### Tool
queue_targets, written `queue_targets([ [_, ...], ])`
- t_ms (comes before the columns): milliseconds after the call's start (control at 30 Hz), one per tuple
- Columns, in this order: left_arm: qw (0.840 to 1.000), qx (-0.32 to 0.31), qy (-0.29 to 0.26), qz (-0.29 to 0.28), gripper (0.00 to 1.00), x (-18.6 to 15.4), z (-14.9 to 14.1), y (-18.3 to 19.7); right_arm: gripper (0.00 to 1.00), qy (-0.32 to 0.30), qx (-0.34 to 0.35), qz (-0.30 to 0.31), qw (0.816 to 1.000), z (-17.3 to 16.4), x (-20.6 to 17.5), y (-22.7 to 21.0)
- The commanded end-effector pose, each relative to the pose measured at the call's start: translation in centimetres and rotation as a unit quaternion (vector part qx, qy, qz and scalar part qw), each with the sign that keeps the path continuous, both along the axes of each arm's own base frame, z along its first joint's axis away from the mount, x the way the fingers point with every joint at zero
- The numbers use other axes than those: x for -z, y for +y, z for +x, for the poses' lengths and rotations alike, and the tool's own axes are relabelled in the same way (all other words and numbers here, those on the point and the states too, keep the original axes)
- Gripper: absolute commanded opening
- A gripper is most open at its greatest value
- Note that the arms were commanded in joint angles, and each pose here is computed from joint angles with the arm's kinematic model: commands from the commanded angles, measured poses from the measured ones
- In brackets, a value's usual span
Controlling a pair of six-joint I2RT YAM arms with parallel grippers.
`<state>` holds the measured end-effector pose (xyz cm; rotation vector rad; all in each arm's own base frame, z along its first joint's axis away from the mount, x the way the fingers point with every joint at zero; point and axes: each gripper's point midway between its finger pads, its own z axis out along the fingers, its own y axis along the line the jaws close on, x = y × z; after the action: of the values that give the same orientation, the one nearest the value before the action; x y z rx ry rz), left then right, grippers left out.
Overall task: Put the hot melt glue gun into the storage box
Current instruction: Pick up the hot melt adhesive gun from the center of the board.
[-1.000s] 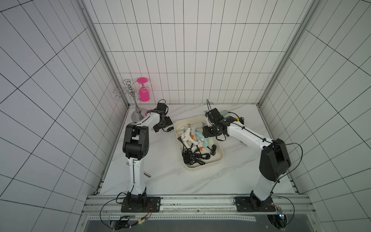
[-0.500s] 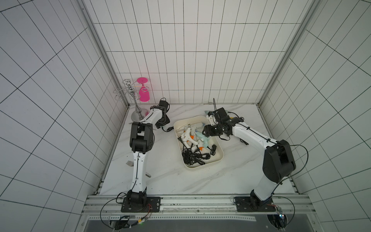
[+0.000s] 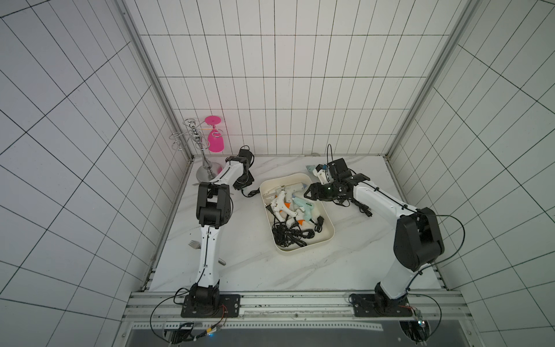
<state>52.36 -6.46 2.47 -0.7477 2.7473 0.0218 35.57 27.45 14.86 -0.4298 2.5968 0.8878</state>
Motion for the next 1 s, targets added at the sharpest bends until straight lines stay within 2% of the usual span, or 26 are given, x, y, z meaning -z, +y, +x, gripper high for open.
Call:
queue_targets([
  [0, 0.997, 0.031, -0.023, -0.067, 0.09, -2.7, -0.6, -2.3, 0.61, 0.019, -0.006, 0.013, 1.000, -0.4, 1.0, -0.6],
  [133, 0.984, 0.067, -0.076, -0.144, 0.09, -7.2, -1.3, -4.9, 0.62, 0.015, 0.001, 0.030, 0.999, 0.3, 0.6, -1.5],
  [300, 0.963, 0.089, -0.117, -0.226, 0.09, -11.8, -3.5, -6.1, 0.62, 0.005, 0.000, 0.048, 0.999, 1.5, -0.1, -1.5],
  [433, 0.929, 0.120, -0.148, -0.318, 0.09, -15.1, -5.0, -7.4, 0.62, -0.011, -0.006, 0.078, 0.997, 2.9, -1.0, -0.3],
  [500, 0.917, 0.133, -0.143, -0.349, 0.09, -16.1, -6.1, -8.2, 0.65, -0.028, -0.020, 0.112, 0.993, 3.7, -1.9, 0.9],
  [567, 0.897, 0.151, -0.131, -0.393, 0.09, -17.5, -7.7, -9.4, 0.66, -0.068, -0.056, 0.168, 0.982, 4.2, -3.7, 2.5],
  [700, 0.859, 0.194, -0.126, -0.457, 0.09, -20.5, -11.6, -11.4, 0.70, -0.181, -0.116, 0.261, 0.941, 5.5, -7.3, 5.2],
  [733, 0.845, 0.207, -0.127, -0.477, 0.10, -21.4, -12.5, -12.1, 0.70, -0.197, -0.129, 0.281, 0.930, 5.8, -8.2, 5.8],
  [833, 0.807, 0.233, -0.123, -0.529, 0.12, -23.1, -14.6, -13.9, 0.69, -0.214, -0.157, 0.328, 0.907, 6.3, -9.9, 7.1],
  [967, 0.773, 0.278, -0.117, -0.557, 0.14, -24.7, -17.4, -16.7, 0.67, -0.228, -0.178, 0.365, 0.885, 6.3, -11.0, 8.7],
])
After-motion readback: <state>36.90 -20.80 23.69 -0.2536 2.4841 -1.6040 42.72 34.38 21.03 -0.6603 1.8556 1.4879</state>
